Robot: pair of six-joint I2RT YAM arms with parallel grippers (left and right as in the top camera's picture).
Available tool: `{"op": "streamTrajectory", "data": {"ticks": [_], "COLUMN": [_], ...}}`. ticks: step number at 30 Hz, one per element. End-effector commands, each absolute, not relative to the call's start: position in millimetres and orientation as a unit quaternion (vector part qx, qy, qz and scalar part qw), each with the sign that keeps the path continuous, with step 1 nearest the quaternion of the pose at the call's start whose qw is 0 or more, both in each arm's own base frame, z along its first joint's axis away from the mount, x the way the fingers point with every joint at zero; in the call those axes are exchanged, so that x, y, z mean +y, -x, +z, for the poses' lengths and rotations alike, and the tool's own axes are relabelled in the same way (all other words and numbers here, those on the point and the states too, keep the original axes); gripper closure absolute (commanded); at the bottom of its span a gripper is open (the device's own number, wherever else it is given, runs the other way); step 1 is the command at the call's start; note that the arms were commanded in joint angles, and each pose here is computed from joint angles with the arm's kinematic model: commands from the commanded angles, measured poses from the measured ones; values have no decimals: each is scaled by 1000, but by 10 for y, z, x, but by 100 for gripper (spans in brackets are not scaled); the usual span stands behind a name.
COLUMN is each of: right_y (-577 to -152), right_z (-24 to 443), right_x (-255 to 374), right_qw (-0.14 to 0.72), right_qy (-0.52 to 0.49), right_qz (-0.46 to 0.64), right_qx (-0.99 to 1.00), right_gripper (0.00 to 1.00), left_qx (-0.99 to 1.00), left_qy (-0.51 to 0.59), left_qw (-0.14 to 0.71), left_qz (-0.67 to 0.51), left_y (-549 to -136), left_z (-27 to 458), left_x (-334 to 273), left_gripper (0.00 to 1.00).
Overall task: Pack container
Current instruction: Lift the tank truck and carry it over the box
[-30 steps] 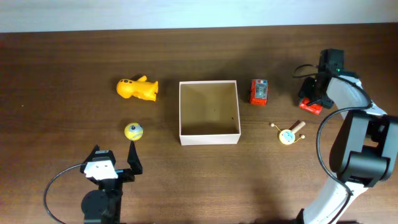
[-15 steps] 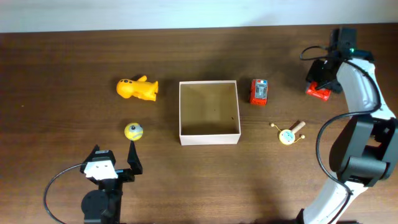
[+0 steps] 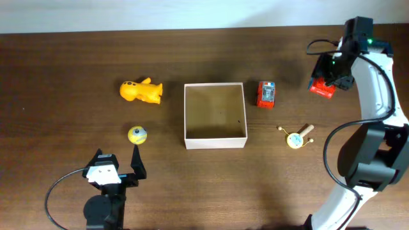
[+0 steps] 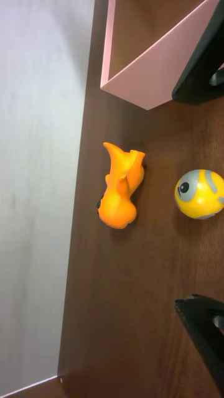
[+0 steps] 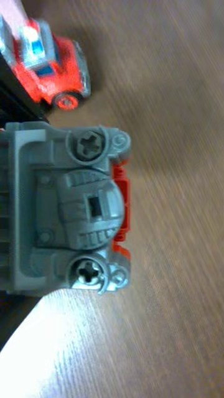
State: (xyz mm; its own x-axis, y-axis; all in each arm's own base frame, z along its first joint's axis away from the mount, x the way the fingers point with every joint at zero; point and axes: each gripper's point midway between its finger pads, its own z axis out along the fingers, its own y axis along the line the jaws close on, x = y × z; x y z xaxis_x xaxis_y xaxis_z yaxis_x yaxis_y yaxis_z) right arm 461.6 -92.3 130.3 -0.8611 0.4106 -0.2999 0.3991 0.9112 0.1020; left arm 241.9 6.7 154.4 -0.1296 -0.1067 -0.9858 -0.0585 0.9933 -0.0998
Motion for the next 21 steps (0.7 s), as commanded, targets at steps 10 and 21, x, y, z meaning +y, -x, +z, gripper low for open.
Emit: {"op": "streamTrajectory", "data": {"ticks": [10,21], "right_y": [-4805,-4649], "right_z": [2160,2245], "right_x": [18,1294], "right_qw": [223,215], "right_qy": [-103,6], "right_qz": [58,117], "right_qx": [968,970], "right_gripper": [36,37], "left_qx": [752,752], "left_qy": [54,54], "left_qw": [657,657], "left_qz": [-22,-22], "left_y": [-2421,-2421], "left_z": [1528,1528], "left_x": [58,58], "left_gripper": [1,1]}}
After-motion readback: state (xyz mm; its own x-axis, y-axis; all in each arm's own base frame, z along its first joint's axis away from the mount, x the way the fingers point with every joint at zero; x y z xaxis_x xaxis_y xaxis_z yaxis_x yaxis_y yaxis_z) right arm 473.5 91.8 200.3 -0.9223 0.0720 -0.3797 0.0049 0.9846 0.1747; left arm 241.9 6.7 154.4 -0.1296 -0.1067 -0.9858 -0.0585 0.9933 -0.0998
